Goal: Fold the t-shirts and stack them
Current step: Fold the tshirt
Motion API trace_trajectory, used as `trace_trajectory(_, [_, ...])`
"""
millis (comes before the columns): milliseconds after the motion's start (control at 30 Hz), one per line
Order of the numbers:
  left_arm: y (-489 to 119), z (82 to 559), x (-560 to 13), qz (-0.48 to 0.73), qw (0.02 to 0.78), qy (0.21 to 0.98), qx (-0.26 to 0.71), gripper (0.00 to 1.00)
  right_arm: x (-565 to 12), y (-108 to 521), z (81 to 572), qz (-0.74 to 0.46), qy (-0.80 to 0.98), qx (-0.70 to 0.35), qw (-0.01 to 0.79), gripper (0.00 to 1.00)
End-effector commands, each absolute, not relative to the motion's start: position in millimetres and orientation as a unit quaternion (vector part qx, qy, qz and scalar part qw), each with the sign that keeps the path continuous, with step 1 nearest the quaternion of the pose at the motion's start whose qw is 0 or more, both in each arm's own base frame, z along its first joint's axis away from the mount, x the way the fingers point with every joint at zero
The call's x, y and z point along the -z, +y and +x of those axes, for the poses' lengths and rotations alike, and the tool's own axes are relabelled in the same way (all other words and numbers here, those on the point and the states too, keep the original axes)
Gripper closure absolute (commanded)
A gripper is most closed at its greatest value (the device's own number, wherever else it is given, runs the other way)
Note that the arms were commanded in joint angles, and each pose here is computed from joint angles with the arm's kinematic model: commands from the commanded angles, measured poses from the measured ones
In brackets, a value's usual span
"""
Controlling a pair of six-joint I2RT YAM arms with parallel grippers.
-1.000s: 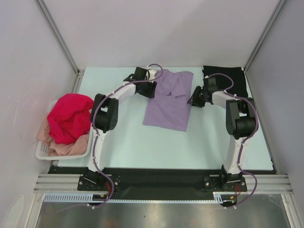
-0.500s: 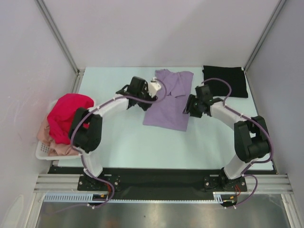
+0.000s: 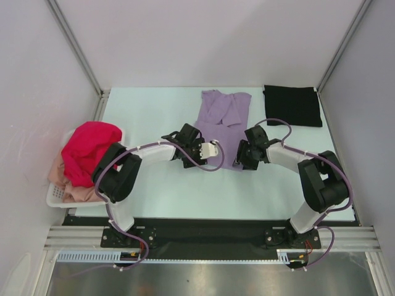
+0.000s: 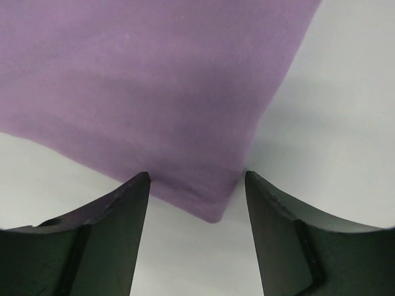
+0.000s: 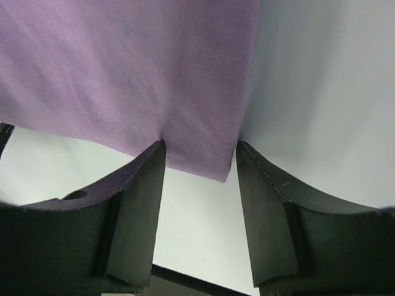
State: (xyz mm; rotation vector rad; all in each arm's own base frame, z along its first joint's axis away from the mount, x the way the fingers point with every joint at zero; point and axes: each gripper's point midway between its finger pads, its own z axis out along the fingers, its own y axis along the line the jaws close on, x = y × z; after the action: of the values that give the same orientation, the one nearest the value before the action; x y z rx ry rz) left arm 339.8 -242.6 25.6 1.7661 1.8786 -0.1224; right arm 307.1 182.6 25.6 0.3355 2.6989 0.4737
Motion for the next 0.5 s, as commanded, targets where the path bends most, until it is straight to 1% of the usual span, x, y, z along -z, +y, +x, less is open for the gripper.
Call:
trace_trajectory(0, [-237, 340, -13, 0.691, 0.259, 0.675, 0.021, 0.32, -17, 177, 296, 0.129, 0.963, -0.156, 0.181, 0.46])
trace_trajectory(33, [-238, 337, -11, 0.693, 0.255, 0.674, 0.024, 0.33, -14, 178, 293, 0.129, 0.962, -0.161, 0.177, 0.46])
trace_trajectory(67, [-237, 334, -10, 0.694, 0.249, 0.675, 0.027, 0.35, -12, 180, 292, 0.130, 0.962, -0.165, 0.174, 0.49])
trace_trajectory(100, [-238, 331, -7, 0.696, 0.244, 0.675, 0.031, 0.38, -8, 183, 289, 0.128, 0.963, -0.171, 0.163, 0.53])
trace_trajectory(133, [-238, 330, -7, 0.697, 0.243, 0.674, 0.030, 0.43, -7, 184, 289, 0.130, 0.963, -0.174, 0.159, 0.59])
trace_trajectory(167, [-240, 329, -6, 0.695, 0.244, 0.676, 0.030, 0.61, -6, 185, 289, 0.130, 0.963, -0.177, 0.156, 0.75])
trace_trajectory(233, [-242, 326, -8, 0.689, 0.245, 0.681, 0.039, 0.89, -9, 188, 288, 0.130, 0.962, -0.187, 0.153, 0.87])
trace_trajectory(267, [-245, 323, -12, 0.680, 0.244, 0.689, 0.051, 1.00, -12, 189, 288, 0.129, 0.961, -0.190, 0.156, 0.95])
trace_trajectory(333, [-247, 319, -23, 0.672, 0.249, 0.695, 0.063, 1.00, -23, 188, 287, 0.122, 0.960, -0.191, 0.164, 1.00])
trace_trajectory(433, [-244, 305, -39, 0.664, 0.246, 0.701, 0.082, 1.00, -36, 186, 273, 0.107, 0.962, -0.194, 0.161, 1.00])
trace_trajectory(467, [-239, 292, -38, 0.665, 0.229, 0.705, 0.089, 1.00, -39, 187, 267, 0.100, 0.962, -0.197, 0.157, 1.00])
